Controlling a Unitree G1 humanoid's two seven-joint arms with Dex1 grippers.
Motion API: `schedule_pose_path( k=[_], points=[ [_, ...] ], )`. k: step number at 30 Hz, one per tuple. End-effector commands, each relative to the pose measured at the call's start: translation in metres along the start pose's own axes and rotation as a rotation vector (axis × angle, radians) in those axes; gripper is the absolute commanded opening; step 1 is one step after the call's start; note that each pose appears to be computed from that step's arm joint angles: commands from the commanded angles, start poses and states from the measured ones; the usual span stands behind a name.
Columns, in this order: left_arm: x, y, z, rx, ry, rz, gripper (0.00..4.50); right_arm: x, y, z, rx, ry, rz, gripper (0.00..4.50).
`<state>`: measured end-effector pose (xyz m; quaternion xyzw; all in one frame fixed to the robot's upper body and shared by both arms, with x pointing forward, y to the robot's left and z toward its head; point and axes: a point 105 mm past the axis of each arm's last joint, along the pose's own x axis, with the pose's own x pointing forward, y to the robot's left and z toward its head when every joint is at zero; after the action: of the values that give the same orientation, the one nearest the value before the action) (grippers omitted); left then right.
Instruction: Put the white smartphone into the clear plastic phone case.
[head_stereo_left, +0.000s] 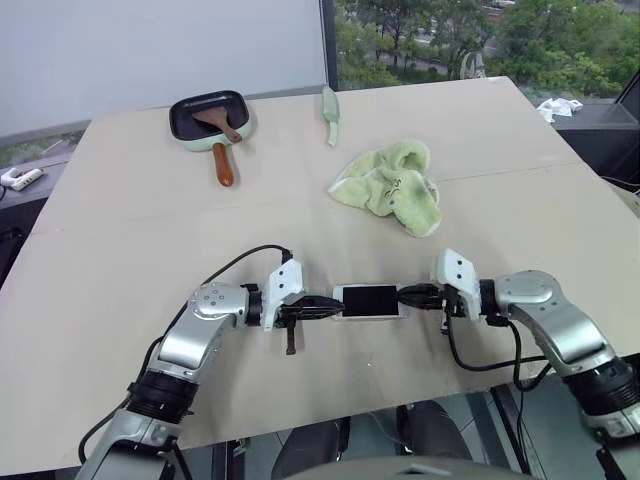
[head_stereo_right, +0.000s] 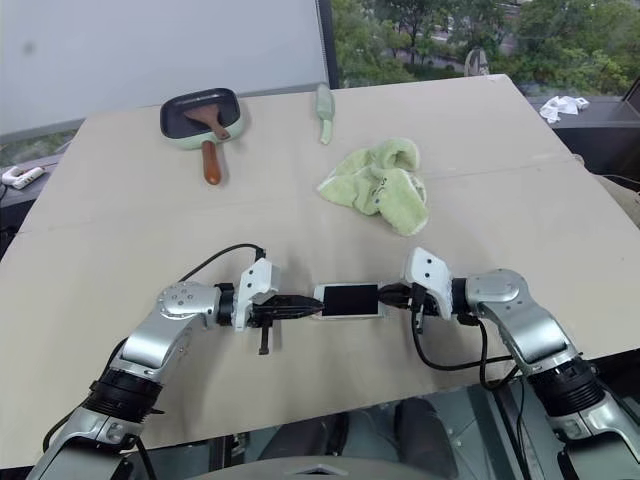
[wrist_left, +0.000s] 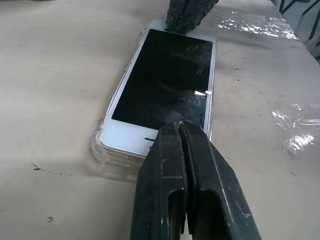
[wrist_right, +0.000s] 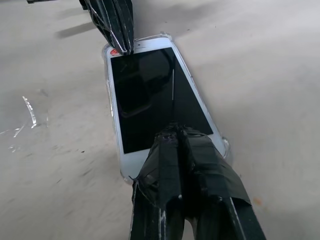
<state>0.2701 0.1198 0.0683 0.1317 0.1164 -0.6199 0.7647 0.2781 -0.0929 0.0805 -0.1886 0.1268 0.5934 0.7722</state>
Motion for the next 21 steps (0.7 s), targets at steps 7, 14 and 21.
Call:
schedule_pose_path(
  k=[7,14,21],
  points=[
    [-0.008,-0.004,-0.015,-0.035,0.066,0.006,0.06,0.013,0.005,-0.055,0.127,0.215,0.025,0.0],
    [-0.011,-0.003,-0.014,-0.033,0.07,0.013,0.06,0.013,0.014,-0.07,0.15,0.35,0.088,0.0],
    [-0.012,-0.003,-0.015,-0.034,0.073,0.02,0.06,0.012,0.018,-0.079,0.18,0.436,0.101,0.0]
  ],
)
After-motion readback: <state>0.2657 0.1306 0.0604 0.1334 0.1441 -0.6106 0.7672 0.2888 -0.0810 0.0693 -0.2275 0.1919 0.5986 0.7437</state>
